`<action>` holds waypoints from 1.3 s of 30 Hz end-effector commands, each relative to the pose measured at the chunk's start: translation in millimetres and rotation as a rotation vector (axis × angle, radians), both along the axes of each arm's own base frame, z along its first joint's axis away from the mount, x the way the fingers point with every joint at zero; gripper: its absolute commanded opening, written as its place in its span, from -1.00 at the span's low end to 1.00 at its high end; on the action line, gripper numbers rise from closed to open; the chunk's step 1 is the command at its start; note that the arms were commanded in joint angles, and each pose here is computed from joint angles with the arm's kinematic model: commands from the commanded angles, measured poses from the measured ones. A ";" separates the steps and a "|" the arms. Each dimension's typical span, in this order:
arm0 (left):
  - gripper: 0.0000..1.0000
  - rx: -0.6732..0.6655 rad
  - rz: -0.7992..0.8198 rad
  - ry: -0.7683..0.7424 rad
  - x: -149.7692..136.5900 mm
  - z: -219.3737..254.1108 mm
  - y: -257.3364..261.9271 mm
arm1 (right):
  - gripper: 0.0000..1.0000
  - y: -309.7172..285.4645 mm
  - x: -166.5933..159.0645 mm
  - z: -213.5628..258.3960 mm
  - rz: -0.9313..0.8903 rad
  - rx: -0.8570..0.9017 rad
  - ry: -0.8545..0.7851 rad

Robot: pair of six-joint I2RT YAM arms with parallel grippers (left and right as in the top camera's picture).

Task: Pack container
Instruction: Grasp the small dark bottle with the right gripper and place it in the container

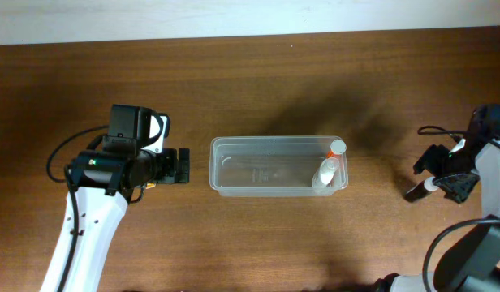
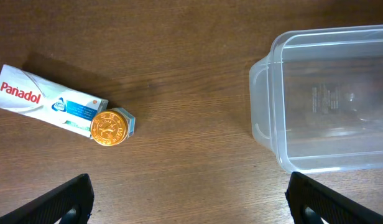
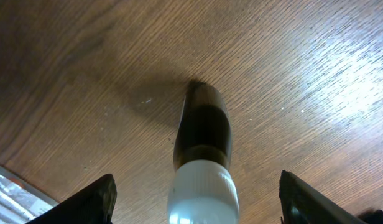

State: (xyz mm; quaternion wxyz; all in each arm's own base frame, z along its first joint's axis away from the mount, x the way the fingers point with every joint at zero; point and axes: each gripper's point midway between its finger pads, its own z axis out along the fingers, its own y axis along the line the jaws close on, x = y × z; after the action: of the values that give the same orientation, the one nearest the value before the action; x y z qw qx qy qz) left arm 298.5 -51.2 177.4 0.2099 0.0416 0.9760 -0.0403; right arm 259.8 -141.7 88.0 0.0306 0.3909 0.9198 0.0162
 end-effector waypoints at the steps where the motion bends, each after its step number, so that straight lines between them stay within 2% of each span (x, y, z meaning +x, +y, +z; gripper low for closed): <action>1: 0.99 -0.004 0.000 -0.017 4.3 6.2 -1.2 | 0.50 1.4 -1.8 -9.2 0.004 0.019 0.023; 5: 0.99 -0.004 0.000 -0.017 4.3 6.2 -1.2 | 0.40 1.3 -1.6 -10.2 0.004 0.020 0.026; 15: 0.99 -0.003 0.000 -0.016 4.2 6.2 -1.2 | -0.19 1.3 -1.4 -10.2 0.012 0.020 0.024; 28: 0.99 -0.004 0.000 -0.017 4.3 6.2 -1.2 | -0.64 11.0 4.3 -5.6 0.049 0.071 -0.012; 33: 0.99 -0.003 0.000 -0.017 4.3 6.2 -1.2 | -0.70 22.5 9.2 18.3 0.107 0.084 -0.041; 39: 0.99 -0.003 0.000 -0.017 4.3 6.2 -1.2 | -0.70 67.5 14.5 85.1 0.320 0.040 -0.119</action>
State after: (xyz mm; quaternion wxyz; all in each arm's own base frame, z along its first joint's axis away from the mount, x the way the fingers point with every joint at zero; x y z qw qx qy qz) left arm 298.5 -51.2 177.4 0.2099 0.0416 0.9760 -0.0403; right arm 258.3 -98.9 118.7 -0.0061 0.3094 0.9491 0.0581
